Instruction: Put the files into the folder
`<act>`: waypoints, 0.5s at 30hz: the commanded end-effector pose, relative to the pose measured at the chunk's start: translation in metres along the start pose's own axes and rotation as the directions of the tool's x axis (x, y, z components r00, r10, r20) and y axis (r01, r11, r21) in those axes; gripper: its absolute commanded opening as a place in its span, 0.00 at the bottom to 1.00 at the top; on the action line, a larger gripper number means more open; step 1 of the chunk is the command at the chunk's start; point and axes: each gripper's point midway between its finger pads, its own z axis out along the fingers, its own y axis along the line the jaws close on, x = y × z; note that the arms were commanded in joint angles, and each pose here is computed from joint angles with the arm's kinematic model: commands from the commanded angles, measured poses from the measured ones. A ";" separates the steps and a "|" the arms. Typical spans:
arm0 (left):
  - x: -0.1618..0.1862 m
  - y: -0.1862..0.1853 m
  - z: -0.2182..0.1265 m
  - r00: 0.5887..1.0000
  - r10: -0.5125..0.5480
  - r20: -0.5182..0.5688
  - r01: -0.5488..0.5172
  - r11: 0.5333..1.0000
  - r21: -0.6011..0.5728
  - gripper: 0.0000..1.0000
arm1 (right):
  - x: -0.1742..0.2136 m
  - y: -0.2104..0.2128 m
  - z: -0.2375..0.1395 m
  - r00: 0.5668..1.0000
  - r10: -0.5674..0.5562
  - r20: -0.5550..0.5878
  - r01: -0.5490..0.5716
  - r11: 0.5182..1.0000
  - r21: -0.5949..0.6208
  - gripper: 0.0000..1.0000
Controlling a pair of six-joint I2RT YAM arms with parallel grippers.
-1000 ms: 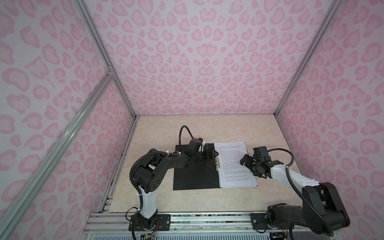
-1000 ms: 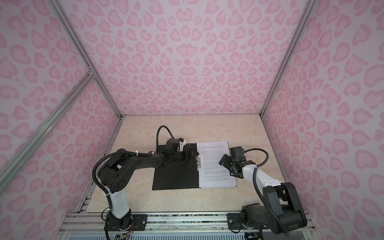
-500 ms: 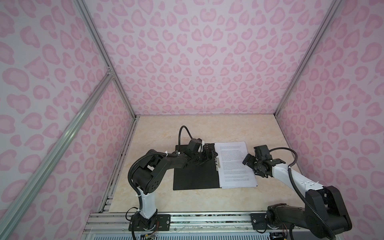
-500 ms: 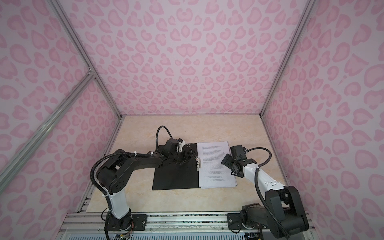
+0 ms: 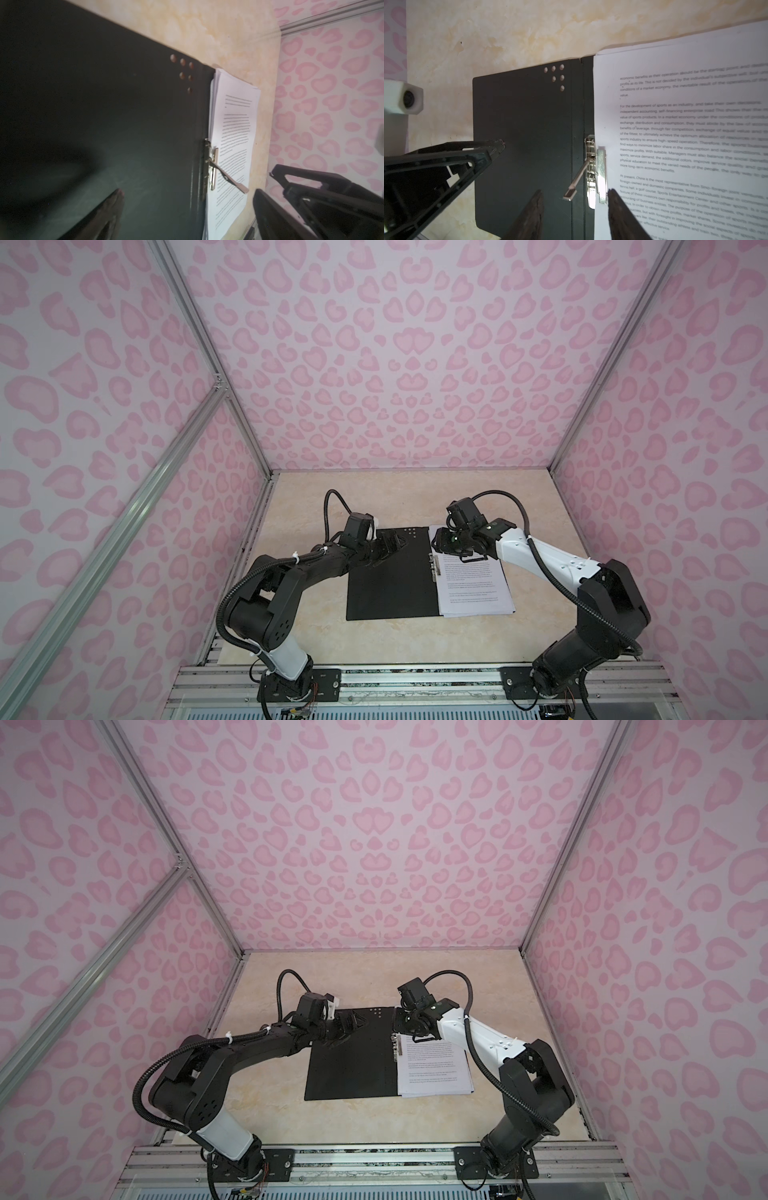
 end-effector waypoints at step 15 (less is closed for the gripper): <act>0.018 0.059 -0.006 0.996 -0.071 0.051 0.078 0.985 -0.154 0.98 | 0.021 -0.004 -0.002 0.874 0.484 0.047 -0.486 0.874 0.028 0.31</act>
